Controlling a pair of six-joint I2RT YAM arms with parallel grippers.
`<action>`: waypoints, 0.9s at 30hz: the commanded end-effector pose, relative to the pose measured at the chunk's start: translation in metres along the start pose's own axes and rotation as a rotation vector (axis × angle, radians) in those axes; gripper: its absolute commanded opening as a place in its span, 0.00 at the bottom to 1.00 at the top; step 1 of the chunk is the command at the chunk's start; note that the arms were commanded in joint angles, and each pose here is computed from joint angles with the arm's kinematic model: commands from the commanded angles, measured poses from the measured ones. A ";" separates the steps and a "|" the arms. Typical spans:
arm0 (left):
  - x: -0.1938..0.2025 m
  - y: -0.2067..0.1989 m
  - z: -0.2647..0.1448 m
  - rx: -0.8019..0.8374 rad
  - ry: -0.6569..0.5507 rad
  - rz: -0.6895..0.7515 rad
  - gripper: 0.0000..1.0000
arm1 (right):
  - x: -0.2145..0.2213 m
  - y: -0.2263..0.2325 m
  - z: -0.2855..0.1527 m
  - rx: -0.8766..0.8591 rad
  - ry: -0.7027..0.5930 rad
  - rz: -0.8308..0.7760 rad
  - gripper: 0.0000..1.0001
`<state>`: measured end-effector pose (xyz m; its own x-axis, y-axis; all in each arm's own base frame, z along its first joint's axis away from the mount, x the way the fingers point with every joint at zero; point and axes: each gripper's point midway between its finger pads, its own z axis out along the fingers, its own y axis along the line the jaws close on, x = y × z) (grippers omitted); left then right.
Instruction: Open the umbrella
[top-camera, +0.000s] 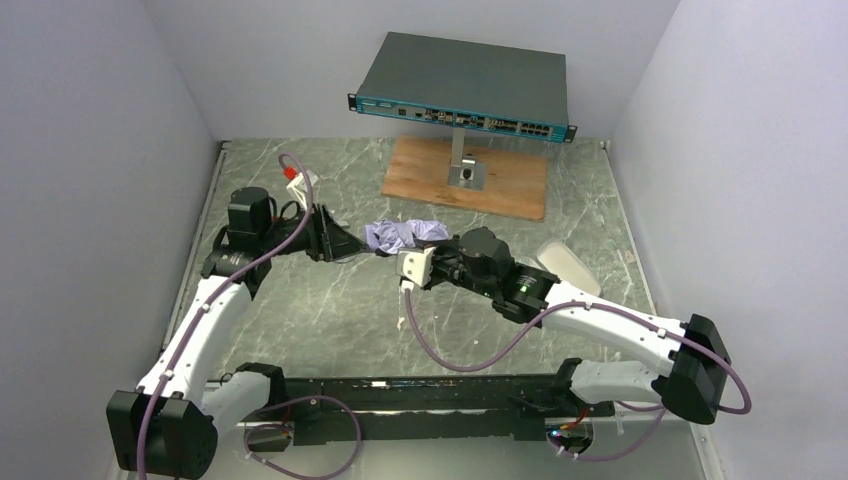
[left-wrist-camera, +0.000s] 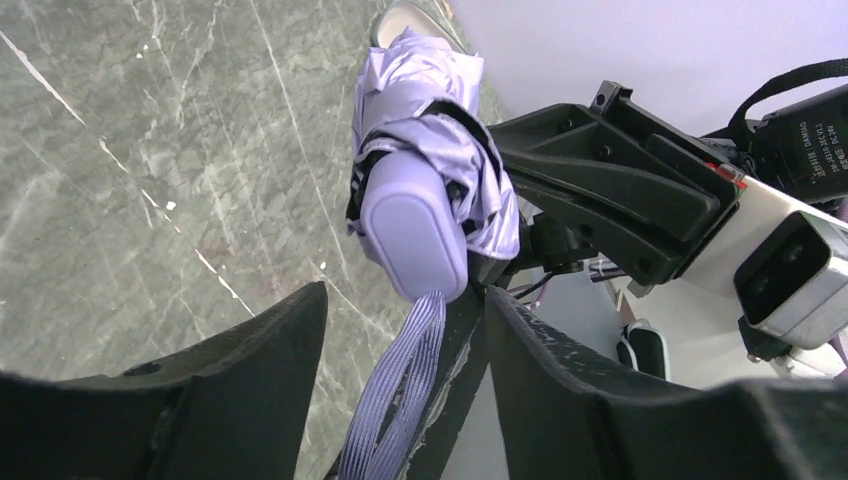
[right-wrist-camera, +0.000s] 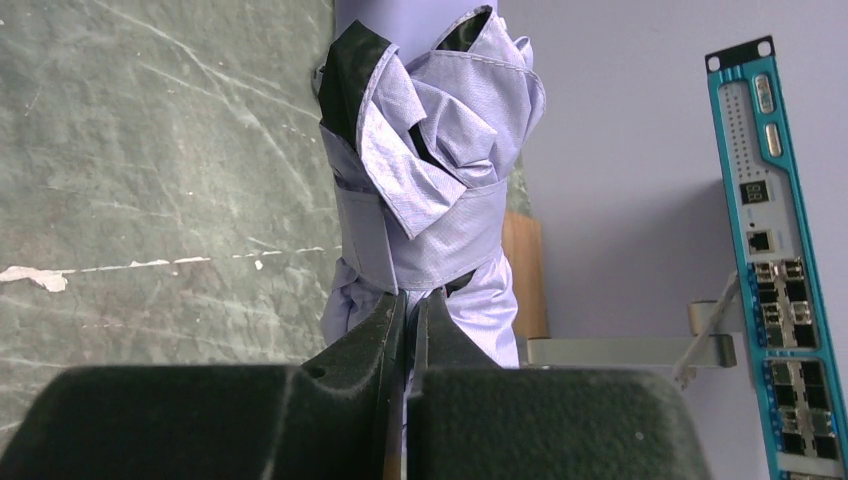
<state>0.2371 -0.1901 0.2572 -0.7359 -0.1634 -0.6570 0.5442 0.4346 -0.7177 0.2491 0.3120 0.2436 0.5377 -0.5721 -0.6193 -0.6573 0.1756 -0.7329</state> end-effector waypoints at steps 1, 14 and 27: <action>-0.012 -0.012 0.003 0.045 -0.032 0.021 0.61 | -0.033 -0.028 0.002 0.111 -0.101 -0.050 0.00; -0.004 -0.021 0.010 0.102 -0.012 0.041 0.39 | -0.031 -0.033 0.005 0.153 -0.073 -0.025 0.00; -0.004 -0.018 0.025 0.086 0.007 0.054 0.43 | -0.044 -0.027 0.005 0.142 -0.140 -0.027 0.00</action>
<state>0.2384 -0.2109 0.2534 -0.7369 -0.1520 -0.6587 0.5654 0.3956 -0.7238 0.2498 0.3201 0.2388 0.5491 -0.5917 -0.5902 -0.6267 0.1757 -0.7592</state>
